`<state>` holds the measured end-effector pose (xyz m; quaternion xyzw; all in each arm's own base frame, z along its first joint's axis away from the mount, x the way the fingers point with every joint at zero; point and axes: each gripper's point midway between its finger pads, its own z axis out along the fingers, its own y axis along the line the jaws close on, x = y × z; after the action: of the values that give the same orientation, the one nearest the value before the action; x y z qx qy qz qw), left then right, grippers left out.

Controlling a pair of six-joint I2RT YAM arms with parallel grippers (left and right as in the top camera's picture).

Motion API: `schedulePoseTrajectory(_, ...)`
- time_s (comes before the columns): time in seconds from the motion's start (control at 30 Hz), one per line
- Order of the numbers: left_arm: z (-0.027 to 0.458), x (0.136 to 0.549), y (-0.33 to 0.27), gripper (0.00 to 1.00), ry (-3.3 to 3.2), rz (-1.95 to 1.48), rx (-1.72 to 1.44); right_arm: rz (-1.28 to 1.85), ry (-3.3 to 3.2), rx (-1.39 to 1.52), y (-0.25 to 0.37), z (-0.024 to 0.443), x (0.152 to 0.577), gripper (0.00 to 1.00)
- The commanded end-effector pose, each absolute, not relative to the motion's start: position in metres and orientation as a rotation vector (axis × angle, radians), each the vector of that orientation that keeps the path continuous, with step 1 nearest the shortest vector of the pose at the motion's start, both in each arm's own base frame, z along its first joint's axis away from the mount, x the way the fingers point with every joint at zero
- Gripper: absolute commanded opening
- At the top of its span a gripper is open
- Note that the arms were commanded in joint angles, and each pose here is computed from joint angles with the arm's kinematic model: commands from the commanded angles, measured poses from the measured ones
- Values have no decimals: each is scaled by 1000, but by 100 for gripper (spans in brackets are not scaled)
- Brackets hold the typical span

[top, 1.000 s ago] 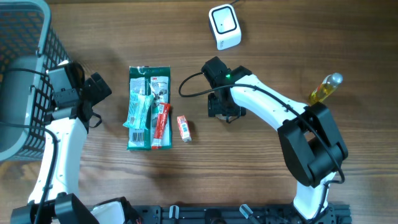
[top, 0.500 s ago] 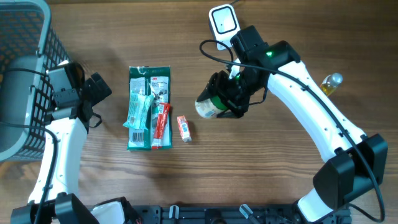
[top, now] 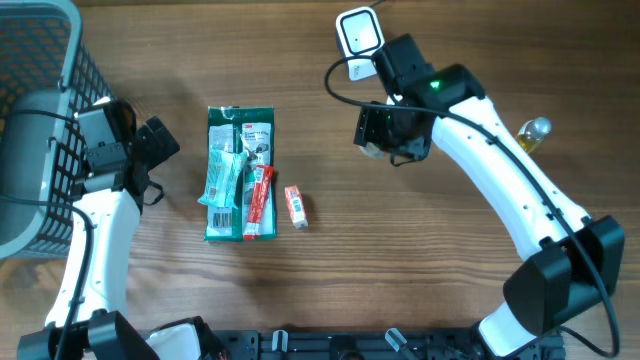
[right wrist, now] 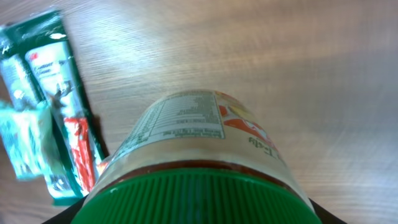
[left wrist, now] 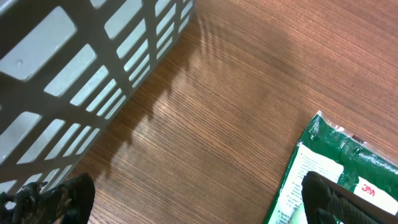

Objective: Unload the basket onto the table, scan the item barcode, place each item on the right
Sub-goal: 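Lift the green-lidded jar up to the white scanner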

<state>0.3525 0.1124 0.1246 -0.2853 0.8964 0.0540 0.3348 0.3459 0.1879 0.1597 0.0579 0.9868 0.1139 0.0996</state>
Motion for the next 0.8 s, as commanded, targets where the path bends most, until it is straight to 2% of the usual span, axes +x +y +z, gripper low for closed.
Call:
schedulePoseTrajectory(0.0, 134, 355, 114, 100, 2317, 140, -727, 347, 2690, -141, 195, 244, 374, 4)
schedulePoseTrajectory(0.07, 134, 355, 114, 100, 2317, 140, -727, 377, 2598, -174, 193, 301, 370, 5)
schedulePoseTrajectory(0.17, 134, 355, 114, 100, 2317, 140, -727, 429, 2562, -247, 201, 316, 369, 8)
schedulePoseTrajectory(0.27, 134, 355, 114, 100, 2317, 140, -727, 422, 2551, -257, 212, 298, 394, 8)
schedulePoseTrajectory(0.43, 134, 355, 114, 100, 2317, 140, -727, 329, 2355, -213, 238, 265, 494, 7)
schedulePoseTrajectory(0.53, 134, 355, 114, 100, 2317, 140, -727, 232, 2258, -221, 249, 225, 550, 4)
schedulePoseTrajectory(0.6, 134, 355, 114, 100, 2317, 140, -727, 223, 2234, -189, 255, 182, 582, 4)
schedulePoseTrajectory(0.67, 134, 355, 114, 100, 2317, 140, -727, 235, 2222, -132, 251, 151, 604, 4)
schedulePoseTrajectory(0.77, 134, 355, 114, 100, 2317, 140, -727, 287, 2164, 14, 235, 147, 628, 4)
